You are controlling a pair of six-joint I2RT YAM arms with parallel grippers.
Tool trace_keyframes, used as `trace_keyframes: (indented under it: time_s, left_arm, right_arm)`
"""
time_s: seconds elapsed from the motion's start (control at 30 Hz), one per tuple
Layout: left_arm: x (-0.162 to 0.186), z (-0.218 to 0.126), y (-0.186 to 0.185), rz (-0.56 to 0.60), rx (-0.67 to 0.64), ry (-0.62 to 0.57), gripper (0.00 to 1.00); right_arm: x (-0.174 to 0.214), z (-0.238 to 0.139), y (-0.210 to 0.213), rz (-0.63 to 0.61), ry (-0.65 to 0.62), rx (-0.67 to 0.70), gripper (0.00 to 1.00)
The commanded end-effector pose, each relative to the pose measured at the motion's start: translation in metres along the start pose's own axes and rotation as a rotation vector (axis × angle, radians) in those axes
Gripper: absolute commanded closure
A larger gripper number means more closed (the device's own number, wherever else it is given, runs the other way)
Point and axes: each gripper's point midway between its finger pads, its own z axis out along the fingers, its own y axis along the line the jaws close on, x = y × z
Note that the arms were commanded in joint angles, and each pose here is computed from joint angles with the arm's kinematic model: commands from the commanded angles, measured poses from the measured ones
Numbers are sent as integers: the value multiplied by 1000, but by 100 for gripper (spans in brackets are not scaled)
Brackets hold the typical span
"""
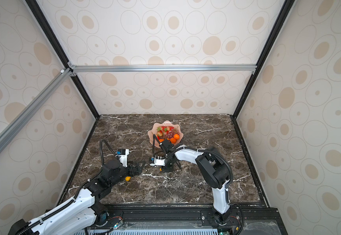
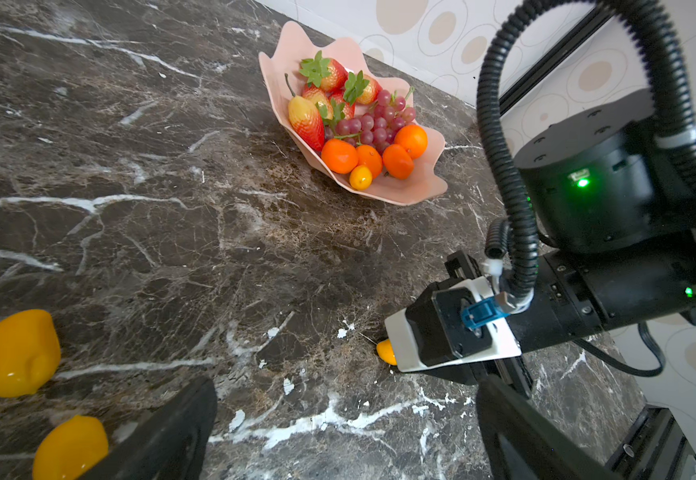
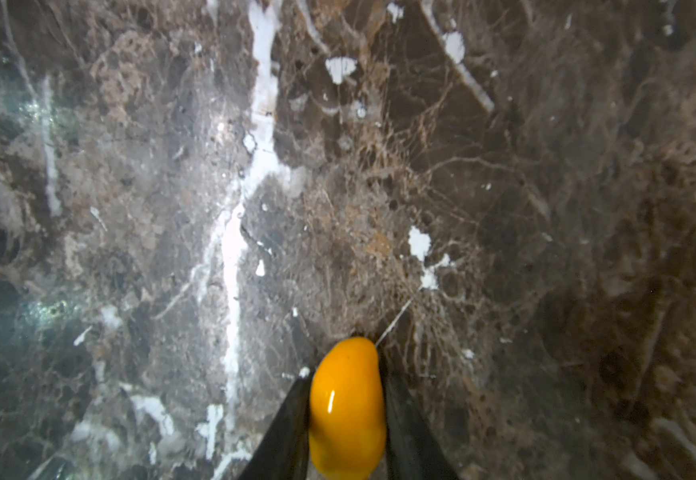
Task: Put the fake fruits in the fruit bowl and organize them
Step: 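Lift the yellow fruit and carry it over the pink bowl with the right gripper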
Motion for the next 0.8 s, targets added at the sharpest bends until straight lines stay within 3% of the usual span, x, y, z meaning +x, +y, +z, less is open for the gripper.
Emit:
trace_keyframes:
  time_s: [0.0,0.5,0.77]
  left_arm:
    - [-6,-2,2,-7,-11,-26,2]
    - [-22,15,-17,13,52,-28,2]
    - [-46,41,-44,-25,192,-46,2]
  right_arm:
    - [-6,-8,9,-28,-21,-21,70]
    - [-40,-90,-18,101,-421,94,73]
    - [-36,-113,-64,245,-496,197,73]
